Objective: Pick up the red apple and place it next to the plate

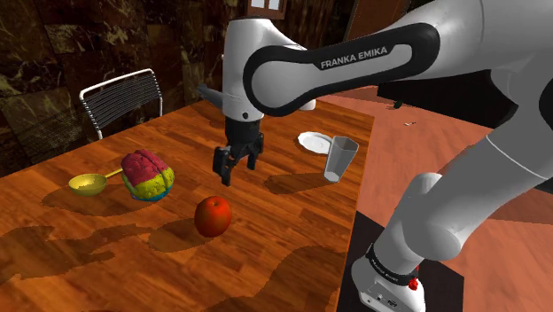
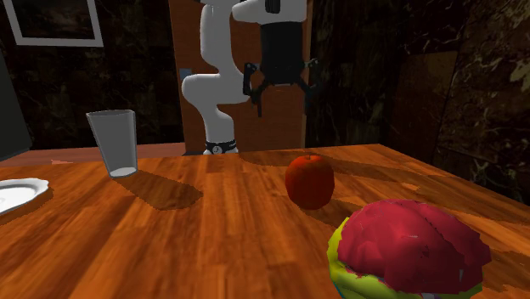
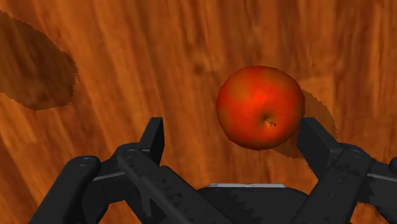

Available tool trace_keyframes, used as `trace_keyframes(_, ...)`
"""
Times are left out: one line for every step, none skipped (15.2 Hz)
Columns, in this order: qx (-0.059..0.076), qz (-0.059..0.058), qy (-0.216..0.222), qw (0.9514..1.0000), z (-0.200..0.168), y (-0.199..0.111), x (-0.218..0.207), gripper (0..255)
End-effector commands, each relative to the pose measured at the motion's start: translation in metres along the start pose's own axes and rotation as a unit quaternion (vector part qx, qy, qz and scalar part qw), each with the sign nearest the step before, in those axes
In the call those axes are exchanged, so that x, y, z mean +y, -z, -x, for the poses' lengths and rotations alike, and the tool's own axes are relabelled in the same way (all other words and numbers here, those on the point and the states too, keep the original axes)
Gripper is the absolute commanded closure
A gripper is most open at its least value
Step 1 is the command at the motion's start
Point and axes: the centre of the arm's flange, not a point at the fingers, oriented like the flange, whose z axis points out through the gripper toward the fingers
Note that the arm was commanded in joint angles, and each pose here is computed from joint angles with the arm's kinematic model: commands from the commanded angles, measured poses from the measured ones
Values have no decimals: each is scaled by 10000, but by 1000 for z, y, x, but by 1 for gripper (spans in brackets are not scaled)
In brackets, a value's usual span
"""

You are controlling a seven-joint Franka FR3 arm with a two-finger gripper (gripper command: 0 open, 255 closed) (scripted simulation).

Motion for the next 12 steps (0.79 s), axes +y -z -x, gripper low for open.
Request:
trace_keyframes(9, -100, 26, 9999, -14, -13, -16, 0)
trace_keyframes(13, -146, 41, 9999, -20, -17, -25, 0)
trace_keyframes(17, -192, 56, 9998, -26, -22, -35, 0)
trace_keyframes(19, -215, 63, 9997, -29, -24, -40, 0)
trace_keyframes(19, -215, 63, 9997, -29, -29, -40, 0)
trace_keyframes(19, -215, 63, 9997, -29, -35, -40, 0)
trace_keyframes(19, -215, 63, 9997, -29, -40, -40, 0)
trace_keyframes(19, -215, 63, 9997, -29, -45, -40, 0)
trace_keyframes(19, -215, 63, 9997, -29, -50, -41, 0)
trace_keyframes(19, -215, 63, 9997, -29, -56, -41, 0)
trace_keyframes(19, -215, 63, 9997, -29, -61, -41, 0)
trace_keyframes(19, -215, 63, 9997, -29, -64, -41, 0)
